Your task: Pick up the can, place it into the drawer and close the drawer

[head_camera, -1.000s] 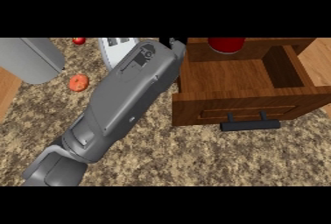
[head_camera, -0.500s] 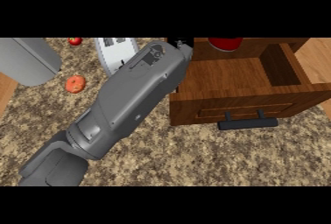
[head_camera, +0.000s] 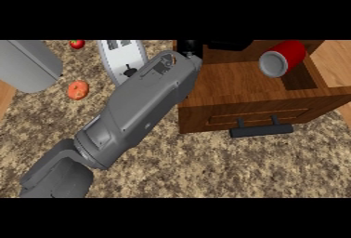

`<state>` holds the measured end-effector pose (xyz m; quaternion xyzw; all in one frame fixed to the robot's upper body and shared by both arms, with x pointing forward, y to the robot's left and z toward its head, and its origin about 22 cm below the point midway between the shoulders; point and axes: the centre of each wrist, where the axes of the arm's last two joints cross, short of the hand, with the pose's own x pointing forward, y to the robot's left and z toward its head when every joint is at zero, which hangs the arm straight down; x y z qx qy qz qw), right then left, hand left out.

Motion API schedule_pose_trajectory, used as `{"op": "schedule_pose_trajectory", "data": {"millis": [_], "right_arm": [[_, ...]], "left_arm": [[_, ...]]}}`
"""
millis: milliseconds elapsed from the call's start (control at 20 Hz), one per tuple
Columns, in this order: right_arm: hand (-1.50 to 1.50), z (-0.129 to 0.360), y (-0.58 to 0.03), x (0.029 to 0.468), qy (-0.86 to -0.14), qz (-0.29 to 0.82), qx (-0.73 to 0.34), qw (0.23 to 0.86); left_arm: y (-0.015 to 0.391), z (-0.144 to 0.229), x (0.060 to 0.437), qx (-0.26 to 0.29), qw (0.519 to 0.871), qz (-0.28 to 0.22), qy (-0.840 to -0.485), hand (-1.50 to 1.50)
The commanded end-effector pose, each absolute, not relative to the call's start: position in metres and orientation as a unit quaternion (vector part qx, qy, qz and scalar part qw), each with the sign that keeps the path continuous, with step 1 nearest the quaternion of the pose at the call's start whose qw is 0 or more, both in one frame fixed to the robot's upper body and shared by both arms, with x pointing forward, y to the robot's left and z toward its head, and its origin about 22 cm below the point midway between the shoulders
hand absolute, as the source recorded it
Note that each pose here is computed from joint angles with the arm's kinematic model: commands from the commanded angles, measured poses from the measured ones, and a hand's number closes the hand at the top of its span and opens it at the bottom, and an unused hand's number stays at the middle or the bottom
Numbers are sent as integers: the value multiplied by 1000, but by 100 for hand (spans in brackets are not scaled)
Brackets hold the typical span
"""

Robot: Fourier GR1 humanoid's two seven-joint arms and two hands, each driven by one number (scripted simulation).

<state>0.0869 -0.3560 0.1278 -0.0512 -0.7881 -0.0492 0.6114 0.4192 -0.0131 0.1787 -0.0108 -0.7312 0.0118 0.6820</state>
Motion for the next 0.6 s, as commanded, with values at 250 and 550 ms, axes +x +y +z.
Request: {"op": "schedule_pose_trajectory", "data": {"millis": [250,550], "right_arm": [[-150,134,-356,87,-785,-40,-45,617],[-150,134,-355,86,-792,-40,-48,607]], "left_arm": [[-14,168,419,23,683,35,-729,-150],[-10,163,422,28,671,34,-740,-150]]}}
